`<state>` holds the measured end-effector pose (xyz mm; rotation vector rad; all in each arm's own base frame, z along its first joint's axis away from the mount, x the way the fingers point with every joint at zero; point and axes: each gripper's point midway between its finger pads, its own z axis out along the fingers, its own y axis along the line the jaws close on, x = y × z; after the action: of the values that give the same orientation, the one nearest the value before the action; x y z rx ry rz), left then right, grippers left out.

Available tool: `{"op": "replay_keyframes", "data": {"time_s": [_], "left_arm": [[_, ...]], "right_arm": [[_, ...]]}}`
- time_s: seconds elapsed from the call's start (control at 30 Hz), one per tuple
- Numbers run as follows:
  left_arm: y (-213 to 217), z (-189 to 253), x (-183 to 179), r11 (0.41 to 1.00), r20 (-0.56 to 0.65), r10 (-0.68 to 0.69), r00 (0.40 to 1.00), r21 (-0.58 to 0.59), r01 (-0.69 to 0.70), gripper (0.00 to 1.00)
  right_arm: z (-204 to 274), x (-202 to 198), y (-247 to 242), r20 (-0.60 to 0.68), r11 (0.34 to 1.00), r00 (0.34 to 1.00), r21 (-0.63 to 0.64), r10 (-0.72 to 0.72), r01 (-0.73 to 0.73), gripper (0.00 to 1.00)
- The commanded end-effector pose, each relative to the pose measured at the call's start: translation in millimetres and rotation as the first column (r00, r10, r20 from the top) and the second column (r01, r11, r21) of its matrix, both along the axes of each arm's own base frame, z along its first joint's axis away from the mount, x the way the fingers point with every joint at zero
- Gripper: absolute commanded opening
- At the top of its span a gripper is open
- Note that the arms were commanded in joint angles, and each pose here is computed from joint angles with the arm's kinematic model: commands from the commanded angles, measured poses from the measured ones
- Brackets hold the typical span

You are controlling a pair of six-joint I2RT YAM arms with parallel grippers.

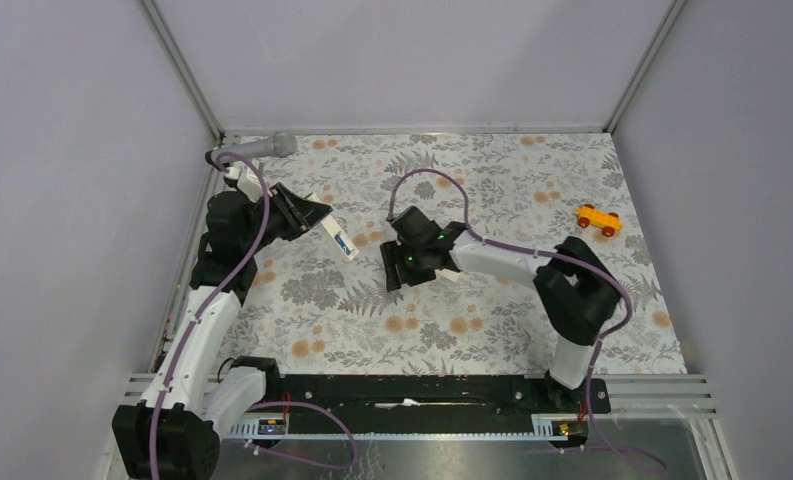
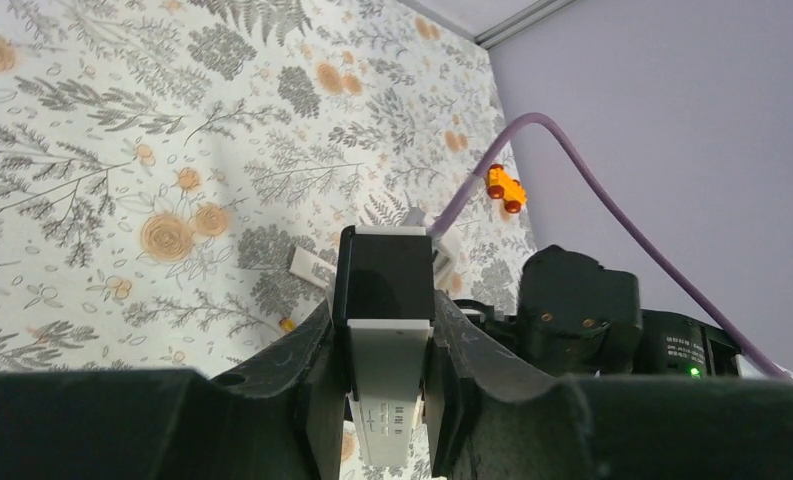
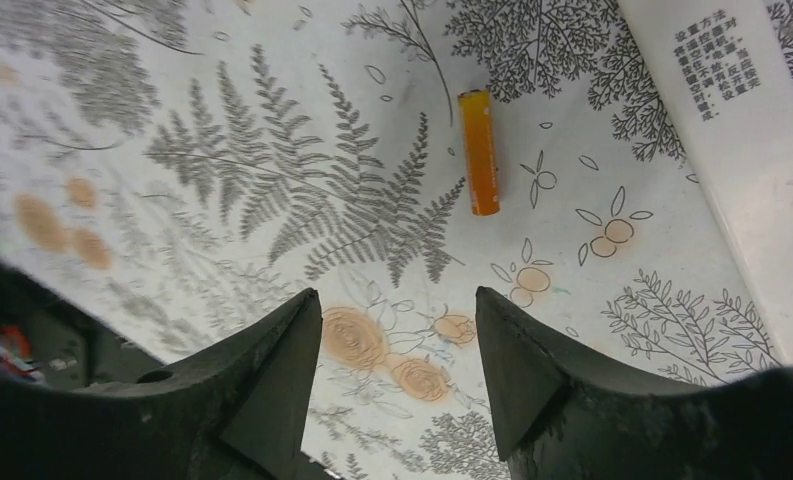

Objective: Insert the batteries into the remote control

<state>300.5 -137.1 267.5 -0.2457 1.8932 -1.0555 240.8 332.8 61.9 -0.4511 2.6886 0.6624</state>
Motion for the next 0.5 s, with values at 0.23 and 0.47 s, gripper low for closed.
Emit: {"op": "replay_keyframes", "data": {"time_s": [0.23,0.47], "left_arm": [[10.1,7.5,1.2,0.999,0.049,0.028,0.998,0.044,-0.03,0.0],[13.9,4.5,1.0,0.998,0.046,0.041,0.998,0.054,-0.044,0.0]], "right_arm": [[-18.7,35.7,-1.4,0.154,0.97,0.988,-0.241,0.018,0.02,0.65],[-29.2,42.3,6.2,0.134,0.953,0.99,-0.302,0.035,0.007,0.52]]}}
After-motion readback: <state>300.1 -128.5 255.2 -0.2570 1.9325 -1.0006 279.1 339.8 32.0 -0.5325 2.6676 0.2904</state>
